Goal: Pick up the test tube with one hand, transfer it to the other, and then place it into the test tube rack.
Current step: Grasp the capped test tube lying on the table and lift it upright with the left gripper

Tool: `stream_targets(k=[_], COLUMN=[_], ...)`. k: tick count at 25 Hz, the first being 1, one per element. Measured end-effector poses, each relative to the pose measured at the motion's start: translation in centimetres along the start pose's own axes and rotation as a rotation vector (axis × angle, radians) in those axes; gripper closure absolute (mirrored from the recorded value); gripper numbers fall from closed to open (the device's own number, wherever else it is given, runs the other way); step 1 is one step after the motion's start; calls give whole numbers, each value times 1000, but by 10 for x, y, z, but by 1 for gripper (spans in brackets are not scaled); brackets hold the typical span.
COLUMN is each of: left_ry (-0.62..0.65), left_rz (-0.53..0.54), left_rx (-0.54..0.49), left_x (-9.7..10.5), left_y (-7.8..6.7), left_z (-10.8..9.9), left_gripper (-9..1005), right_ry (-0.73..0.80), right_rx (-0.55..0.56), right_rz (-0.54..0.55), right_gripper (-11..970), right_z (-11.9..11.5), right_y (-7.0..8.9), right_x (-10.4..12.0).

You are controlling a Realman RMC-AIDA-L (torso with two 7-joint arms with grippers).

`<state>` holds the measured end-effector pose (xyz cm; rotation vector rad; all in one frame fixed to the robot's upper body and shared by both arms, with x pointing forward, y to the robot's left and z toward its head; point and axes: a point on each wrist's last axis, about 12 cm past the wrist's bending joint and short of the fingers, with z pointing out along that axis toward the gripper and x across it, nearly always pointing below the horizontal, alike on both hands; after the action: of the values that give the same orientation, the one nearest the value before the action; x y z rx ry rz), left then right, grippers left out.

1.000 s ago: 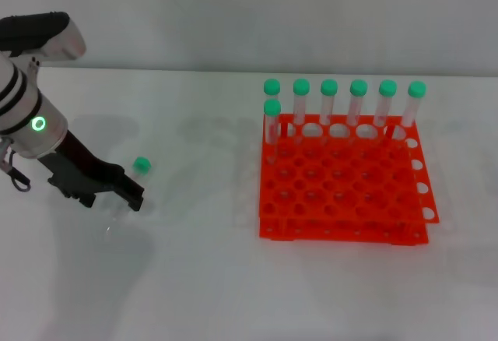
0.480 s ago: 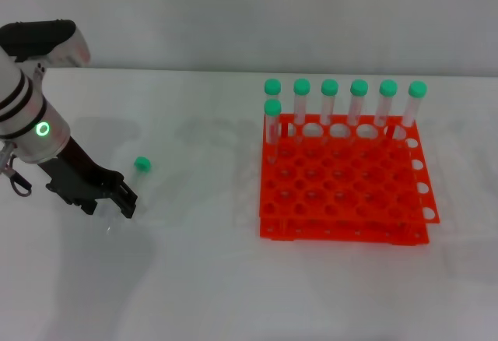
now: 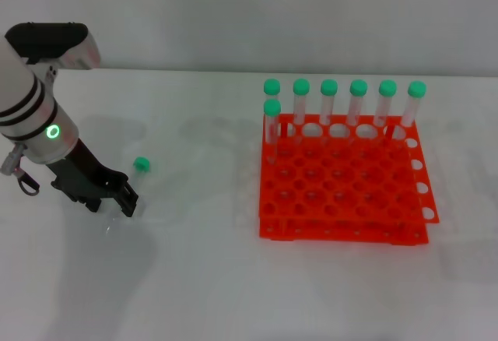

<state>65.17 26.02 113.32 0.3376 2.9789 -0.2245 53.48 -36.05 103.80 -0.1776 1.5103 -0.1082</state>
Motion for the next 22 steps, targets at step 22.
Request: stream_targets(k=[22], left_ry=[7], left_rz=[-3], left_rx=[-39], left_x=[1], left_y=[-2], left_z=[5], left_gripper=[581], right_ry=[-7], right_rx=[10], right_rz=[17], right_gripper=[228], right_z=[2], right_y=[-3], right_x=[-2])
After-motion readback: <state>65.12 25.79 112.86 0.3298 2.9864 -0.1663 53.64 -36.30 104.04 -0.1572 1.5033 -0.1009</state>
